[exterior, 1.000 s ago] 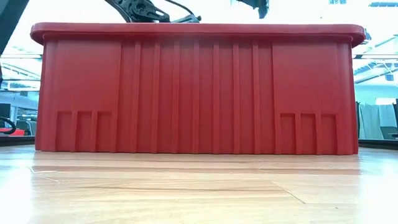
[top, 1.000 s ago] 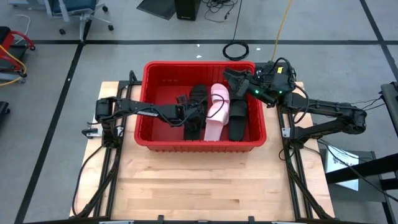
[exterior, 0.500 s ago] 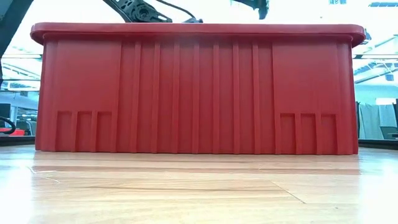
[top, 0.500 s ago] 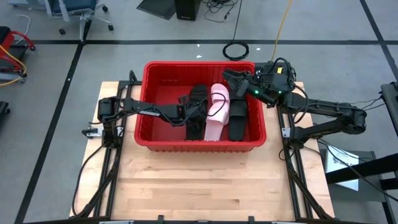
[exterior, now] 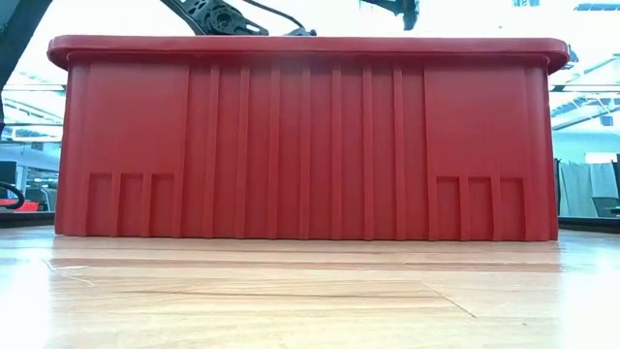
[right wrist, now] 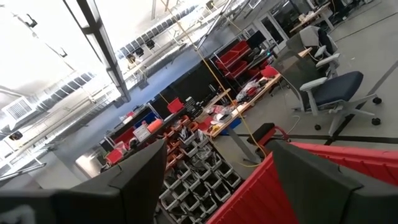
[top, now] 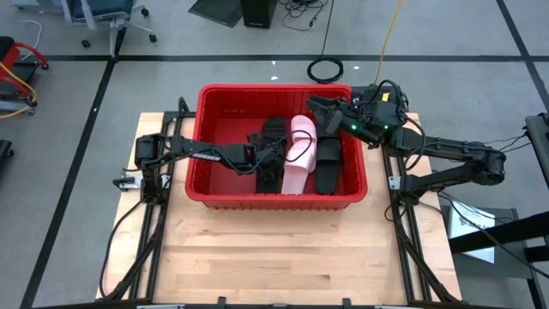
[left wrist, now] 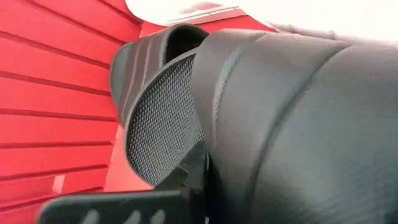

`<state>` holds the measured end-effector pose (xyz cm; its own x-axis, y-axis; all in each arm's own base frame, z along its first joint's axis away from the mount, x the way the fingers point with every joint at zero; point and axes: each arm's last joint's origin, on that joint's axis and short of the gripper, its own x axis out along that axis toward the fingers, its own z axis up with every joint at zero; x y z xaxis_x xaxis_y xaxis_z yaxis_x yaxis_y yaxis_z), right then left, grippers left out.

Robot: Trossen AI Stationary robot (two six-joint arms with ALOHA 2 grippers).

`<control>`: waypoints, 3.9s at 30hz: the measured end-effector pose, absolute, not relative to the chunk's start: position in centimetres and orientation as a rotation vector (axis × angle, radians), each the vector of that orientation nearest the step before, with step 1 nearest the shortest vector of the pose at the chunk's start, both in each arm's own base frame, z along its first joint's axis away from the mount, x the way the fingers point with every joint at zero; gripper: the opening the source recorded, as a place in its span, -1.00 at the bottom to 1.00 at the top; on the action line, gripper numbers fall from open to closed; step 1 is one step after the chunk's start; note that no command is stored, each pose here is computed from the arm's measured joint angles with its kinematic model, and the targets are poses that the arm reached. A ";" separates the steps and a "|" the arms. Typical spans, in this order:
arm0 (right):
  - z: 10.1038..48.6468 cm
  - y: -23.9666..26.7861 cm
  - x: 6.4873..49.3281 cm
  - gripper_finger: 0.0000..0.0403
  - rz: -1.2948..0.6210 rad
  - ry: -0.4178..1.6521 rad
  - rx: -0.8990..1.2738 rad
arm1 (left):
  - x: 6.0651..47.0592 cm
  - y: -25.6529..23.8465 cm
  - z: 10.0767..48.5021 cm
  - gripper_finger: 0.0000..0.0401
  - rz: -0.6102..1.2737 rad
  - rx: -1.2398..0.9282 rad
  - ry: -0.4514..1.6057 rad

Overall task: Pick and place slides into bin
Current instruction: Put the black slide into the red container

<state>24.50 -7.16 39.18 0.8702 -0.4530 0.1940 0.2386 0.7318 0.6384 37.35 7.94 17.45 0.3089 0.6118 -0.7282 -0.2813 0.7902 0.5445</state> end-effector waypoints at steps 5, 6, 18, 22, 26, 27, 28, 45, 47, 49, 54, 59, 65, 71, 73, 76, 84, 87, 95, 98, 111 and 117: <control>39.2 -7.2 24.5 0.40 -0.393 -0.347 0.627 | 37.5 7.5 17.4 -0.44 0.569 0.355 1.112; 39.2 -7.2 24.5 0.40 -0.394 -0.345 0.625 | 37.5 7.3 17.4 -0.38 0.566 0.356 1.112; 38.8 -7.2 24.6 0.40 -0.404 -0.309 0.642 | 36.8 6.3 18.8 0.11 0.507 0.342 1.122; 38.8 -7.2 24.6 0.40 -0.403 -0.308 0.643 | 36.8 6.1 19.2 0.22 0.446 0.317 1.098; 38.8 -7.2 24.6 0.40 -0.403 -0.309 0.643 | 36.9 6.0 19.3 0.31 0.381 0.308 1.104; 38.8 -7.2 24.6 0.40 -0.404 -0.308 0.644 | 36.9 6.0 19.3 0.33 0.383 0.310 1.109; 38.8 -7.2 24.6 0.40 -0.404 -0.308 0.643 | 36.9 6.0 19.4 0.34 0.392 0.316 1.111; 38.7 -7.2 24.6 0.40 -0.427 -0.306 0.645 | 37.4 6.3 20.6 0.29 0.275 0.279 1.071; 38.7 -7.2 24.6 0.40 -0.427 -0.305 0.645 | 37.4 6.3 20.5 0.27 0.254 0.273 1.072; 38.7 -7.2 24.6 0.40 -0.428 -0.304 0.645 | 37.4 6.4 20.5 0.25 0.238 0.272 1.074; 38.6 -7.2 24.6 0.40 -0.428 -0.301 0.645 | 36.7 7.0 20.4 0.20 0.415 0.310 1.137; 38.6 -7.2 24.6 0.40 -0.429 -0.301 0.645 | 36.5 8.0 20.4 0.15 0.510 0.292 1.135; 38.6 -7.2 24.6 0.40 -0.429 -0.300 0.644 | 36.7 7.7 20.2 0.11 0.248 0.194 1.126; 38.6 -7.2 24.6 0.40 -0.429 -0.300 0.642 | 36.5 8.1 20.3 0.05 0.466 0.226 1.125; 38.6 -7.2 24.6 0.40 -0.429 -0.300 0.642 | 36.5 8.2 20.3 0.03 0.453 0.231 1.133; 38.6 -7.2 24.6 0.40 -0.429 -0.300 0.642 | 36.5 8.2 20.3 -0.02 0.473 0.231 1.125; 38.6 -7.2 24.6 0.40 -0.429 -0.299 0.642 | 36.6 8.2 20.3 -0.11 0.431 0.150 1.108; 38.6 -7.2 24.6 0.40 -0.430 -0.295 0.642 | 36.6 8.0 20.2 -0.14 0.326 0.104 1.110; 38.6 -7.2 24.6 0.40 -0.431 -0.293 0.642 | 36.0 8.2 20.7 -0.14 0.386 0.179 1.202; 38.6 -7.2 24.6 0.40 -0.432 -0.292 0.638 | 36.3 8.6 21.4 -0.14 0.415 0.219 1.183; 38.5 -7.2 24.6 0.40 -0.434 -0.287 0.627 | 36.9 8.9 22.7 0.50 0.354 0.227 1.149; 38.5 -7.2 24.6 0.40 -0.434 -0.287 0.627 | 36.9 7.7 22.5 0.65 0.289 0.218 1.170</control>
